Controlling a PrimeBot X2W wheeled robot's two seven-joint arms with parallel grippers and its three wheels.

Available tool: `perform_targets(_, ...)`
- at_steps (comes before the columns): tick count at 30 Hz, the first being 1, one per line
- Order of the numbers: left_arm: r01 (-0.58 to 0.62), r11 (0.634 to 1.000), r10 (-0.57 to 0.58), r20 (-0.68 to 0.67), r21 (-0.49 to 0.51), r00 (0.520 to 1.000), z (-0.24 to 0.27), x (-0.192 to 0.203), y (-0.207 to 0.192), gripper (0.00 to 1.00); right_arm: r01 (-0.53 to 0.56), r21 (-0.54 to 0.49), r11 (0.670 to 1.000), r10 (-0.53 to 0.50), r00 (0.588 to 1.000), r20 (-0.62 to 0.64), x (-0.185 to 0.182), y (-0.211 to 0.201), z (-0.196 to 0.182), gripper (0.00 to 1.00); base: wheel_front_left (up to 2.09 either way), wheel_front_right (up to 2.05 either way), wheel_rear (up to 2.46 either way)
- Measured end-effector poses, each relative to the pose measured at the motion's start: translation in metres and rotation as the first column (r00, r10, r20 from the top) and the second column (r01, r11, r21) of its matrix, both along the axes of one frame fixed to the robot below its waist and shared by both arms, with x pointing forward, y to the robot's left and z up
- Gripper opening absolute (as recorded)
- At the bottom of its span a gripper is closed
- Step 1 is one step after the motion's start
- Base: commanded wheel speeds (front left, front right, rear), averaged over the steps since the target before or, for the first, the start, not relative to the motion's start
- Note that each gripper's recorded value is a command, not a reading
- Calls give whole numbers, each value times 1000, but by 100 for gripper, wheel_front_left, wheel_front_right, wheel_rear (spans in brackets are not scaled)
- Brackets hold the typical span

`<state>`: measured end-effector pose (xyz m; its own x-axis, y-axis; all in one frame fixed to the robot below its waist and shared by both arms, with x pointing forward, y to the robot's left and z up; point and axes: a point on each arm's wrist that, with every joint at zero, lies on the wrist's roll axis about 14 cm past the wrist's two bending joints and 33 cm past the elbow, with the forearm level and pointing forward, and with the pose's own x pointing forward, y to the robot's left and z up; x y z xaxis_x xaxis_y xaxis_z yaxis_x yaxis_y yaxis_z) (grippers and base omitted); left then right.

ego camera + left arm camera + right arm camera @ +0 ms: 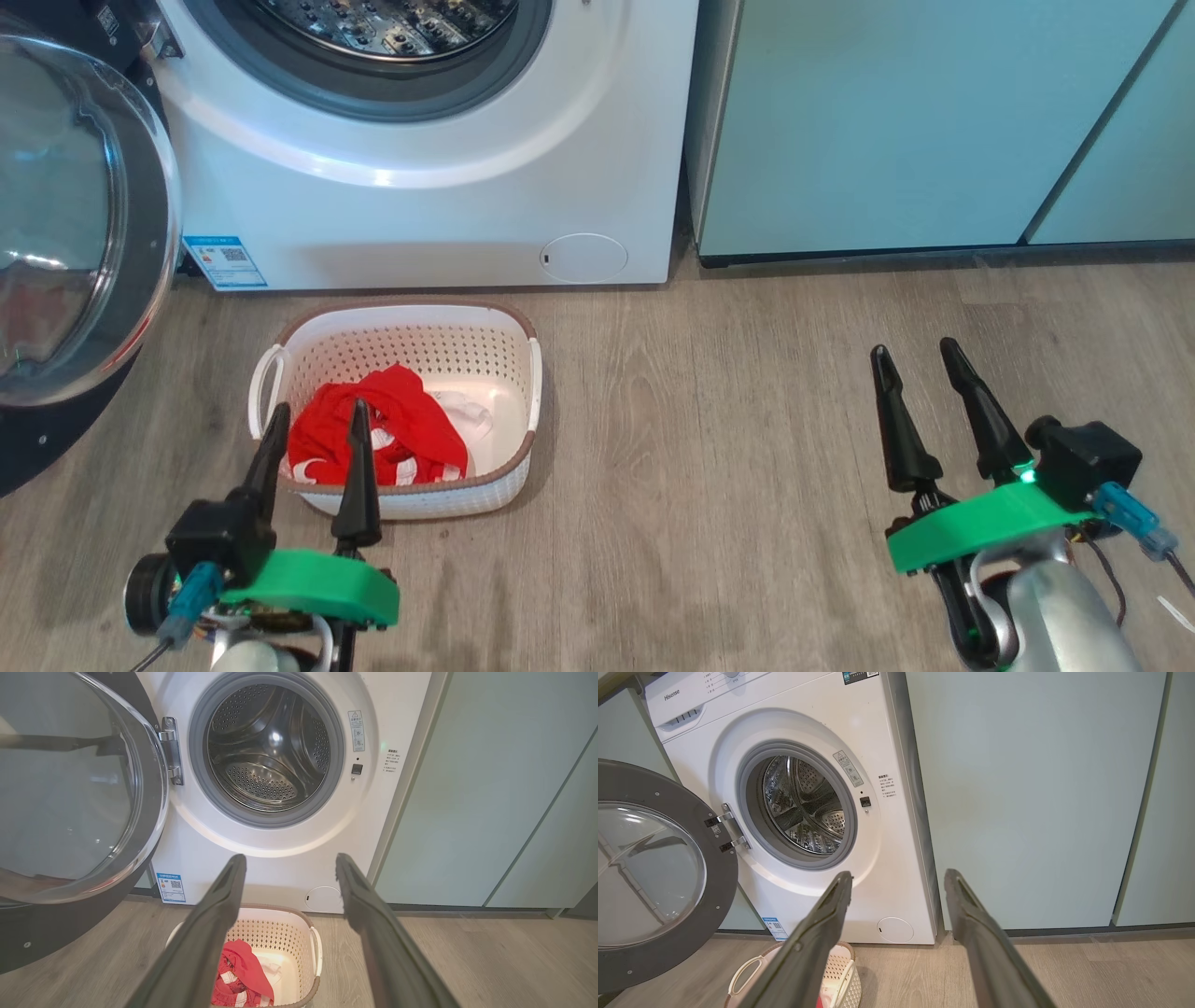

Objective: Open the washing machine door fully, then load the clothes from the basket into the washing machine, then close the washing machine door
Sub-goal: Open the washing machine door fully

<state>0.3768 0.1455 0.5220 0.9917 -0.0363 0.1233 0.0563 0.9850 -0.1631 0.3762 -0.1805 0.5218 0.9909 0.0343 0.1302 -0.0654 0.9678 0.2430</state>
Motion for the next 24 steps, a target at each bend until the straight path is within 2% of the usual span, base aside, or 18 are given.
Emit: perform_targets(24, -7, 1000, 7, -4, 12, 1000, -2, 0, 1, 100, -4, 0, 1000, 4, 1000, -21, 0, 1, -7, 100, 0, 0, 0)
